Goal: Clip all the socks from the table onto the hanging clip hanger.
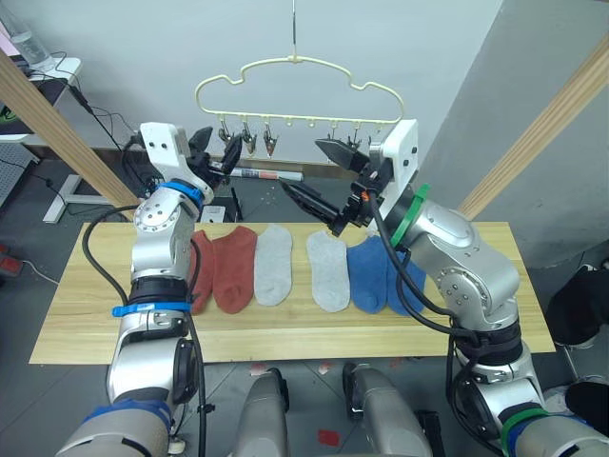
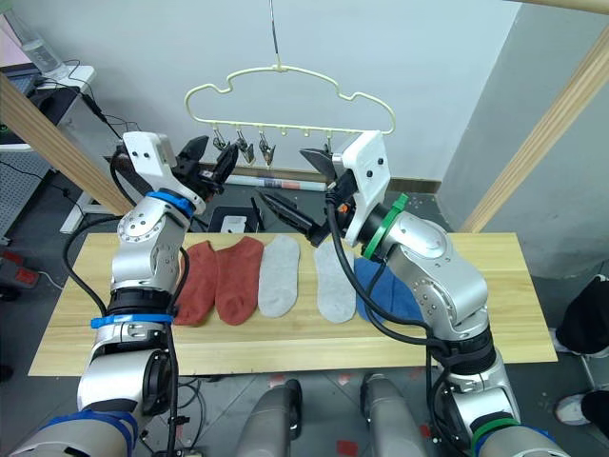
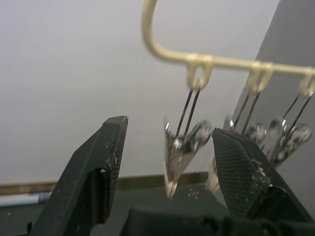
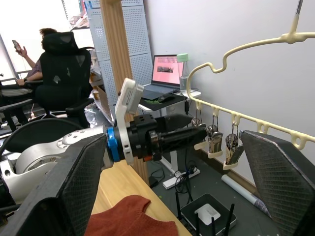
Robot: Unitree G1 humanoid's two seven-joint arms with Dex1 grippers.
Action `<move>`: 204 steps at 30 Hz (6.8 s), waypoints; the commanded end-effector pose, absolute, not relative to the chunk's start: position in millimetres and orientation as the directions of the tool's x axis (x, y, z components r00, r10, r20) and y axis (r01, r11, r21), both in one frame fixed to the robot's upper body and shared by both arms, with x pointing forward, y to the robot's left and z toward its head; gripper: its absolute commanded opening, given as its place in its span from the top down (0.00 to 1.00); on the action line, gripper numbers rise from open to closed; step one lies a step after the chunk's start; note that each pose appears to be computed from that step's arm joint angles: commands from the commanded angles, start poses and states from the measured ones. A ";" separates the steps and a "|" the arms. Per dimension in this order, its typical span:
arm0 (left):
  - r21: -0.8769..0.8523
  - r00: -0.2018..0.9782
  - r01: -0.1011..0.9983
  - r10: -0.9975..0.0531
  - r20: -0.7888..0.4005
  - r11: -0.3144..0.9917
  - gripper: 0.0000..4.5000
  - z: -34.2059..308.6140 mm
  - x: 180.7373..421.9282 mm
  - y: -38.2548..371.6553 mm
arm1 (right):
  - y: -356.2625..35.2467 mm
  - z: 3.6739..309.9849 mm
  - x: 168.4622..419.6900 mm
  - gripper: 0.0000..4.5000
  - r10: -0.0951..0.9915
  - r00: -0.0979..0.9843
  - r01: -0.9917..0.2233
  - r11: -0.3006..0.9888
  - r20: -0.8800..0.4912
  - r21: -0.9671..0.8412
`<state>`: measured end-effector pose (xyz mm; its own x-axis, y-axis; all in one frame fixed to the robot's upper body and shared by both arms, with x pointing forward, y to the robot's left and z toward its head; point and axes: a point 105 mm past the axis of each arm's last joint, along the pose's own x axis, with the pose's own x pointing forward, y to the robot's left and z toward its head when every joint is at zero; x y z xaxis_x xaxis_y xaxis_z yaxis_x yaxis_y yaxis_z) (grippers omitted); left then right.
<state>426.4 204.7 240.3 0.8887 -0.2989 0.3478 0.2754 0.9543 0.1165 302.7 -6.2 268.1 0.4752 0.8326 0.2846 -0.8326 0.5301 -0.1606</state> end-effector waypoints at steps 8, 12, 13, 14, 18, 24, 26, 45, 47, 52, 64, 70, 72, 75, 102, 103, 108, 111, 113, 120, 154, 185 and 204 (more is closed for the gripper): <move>0.141 0.873 0.252 -0.288 0.395 0.957 0.33 255.1 427.0 205.4 | -7.9 289.4 290.6 0.00 0.830 0.434 -0.828 0.521 0.351 -0.207; 0.144 0.871 0.255 -0.292 0.396 0.956 0.33 255.3 427.2 204.3 | -8.1 290.5 290.9 0.00 0.828 0.435 -0.827 0.522 0.354 -0.206; 0.145 0.870 0.257 -0.293 0.397 0.956 0.33 255.5 427.2 203.8 | -8.2 290.5 291.0 0.00 0.828 0.435 -0.827 0.523 0.354 -0.206; 0.146 0.868 0.259 -0.297 0.398 0.955 0.33 255.7 427.1 203.1 | -8.3 290.3 291.1 0.00 0.828 0.435 -0.827 0.523 0.353 -0.206; 0.134 0.862 0.270 -0.302 0.407 0.953 0.52 256.6 426.1 200.8 | -7.8 290.8 291.1 0.00 0.827 0.435 -0.828 0.523 0.355 -0.204; 0.127 0.860 0.280 -0.307 0.407 0.952 0.90 256.7 425.9 199.3 | -8.2 287.5 291.3 0.00 0.831 0.439 -0.828 0.521 0.341 -0.206; 0.130 0.859 0.281 -0.309 0.409 0.951 0.98 258.0 425.6 198.9 | -9.0 286.2 292.5 0.00 0.827 0.449 -0.826 0.529 0.338 -0.197; 0.166 0.885 0.404 -0.430 0.177 0.900 1.00 244.9 402.9 203.2 | -185.5 99.2 380.8 0.00 0.428 0.799 -0.563 0.779 -0.422 -0.276; 0.159 0.885 0.408 -0.432 0.171 0.899 1.00 243.5 401.2 201.9 | -185.7 90.0 385.8 0.00 0.434 0.776 -0.590 0.755 -0.458 -0.287; 0.101 0.866 0.471 -0.481 0.136 0.876 1.00 239.4 393.8 191.5 | -192.1 72.4 402.9 0.00 0.406 0.765 -0.578 0.776 -0.500 -0.253; 0.122 0.877 0.458 -0.470 0.098 0.881 1.00 235.7 388.5 197.8 | -201.7 46.8 408.1 0.00 0.359 0.747 -0.550 0.806 -0.560 -0.217; 0.123 0.876 0.458 -0.471 0.102 0.880 1.00 236.8 387.9 197.2 | -201.1 45.5 400.6 0.21 0.385 0.736 -0.568 0.798 -0.557 -0.200; 0.122 0.877 0.458 -0.470 0.100 0.880 1.00 236.5 388.1 196.9 | -202.1 45.6 397.0 0.35 0.389 0.734 -0.573 0.794 -0.557 -0.200; 0.122 0.877 0.458 -0.470 0.099 0.881 1.00 236.3 388.4 196.7 | -202.9 46.2 394.0 0.59 0.390 0.733 -0.575 0.793 -0.557 -0.202; -0.650 0.697 0.567 -0.715 0.051 0.506 1.00 239.9 368.0 158.9 | -15.4 175.1 313.0 0.99 0.906 0.346 -0.912 0.385 -0.242 0.138; -0.647 0.696 0.568 -0.716 0.049 0.508 1.00 240.6 367.6 157.7 | -11.2 176.8 316.9 0.99 0.905 0.353 -0.911 0.390 -0.238 0.132; -0.636 0.668 0.589 -0.743 0.037 0.498 1.00 240.7 360.6 150.5 | 3.9 182.5 328.9 0.99 0.900 0.373 -0.908 0.404 -0.226 0.111; -0.631 0.662 0.592 -0.749 0.025 0.502 1.00 238.3 357.1 149.9 | 8.4 188.6 330.9 0.99 0.905 0.370 -0.913 0.396 -0.211 0.098; -0.629 0.662 0.593 -0.749 0.025 0.503 1.00 238.6 356.5 150.1 | 10.7 189.6 332.9 0.99 0.905 0.371 -0.916 0.393 -0.210 0.074; -0.613 0.649 0.603 -0.761 0.006 0.510 1.00 235.7 352.8 147.6 | 16.5 193.4 335.4 0.99 0.910 0.365 -0.922 0.383 -0.197 0.062; -0.417 0.700 0.660 -0.714 0.038 0.625 0.05 247.6 343.5 173.5 | 31.7 213.1 341.3 1.00 0.916 0.378 -0.924 0.383 -0.135 0.008; 0.064 0.872 0.449 -0.453 0.183 0.891 0.00 245.6 346.0 185.1 | -48.2 235.4 301.2 0.01 0.860 0.507 -0.858 0.509 0.057 -0.064; 0.194 0.837 0.427 -0.467 0.286 0.883 0.48 237.6 362.6 150.5 | -35.5 269.3 298.7 0.00 0.828 0.512 -0.822 0.550 0.231 -0.149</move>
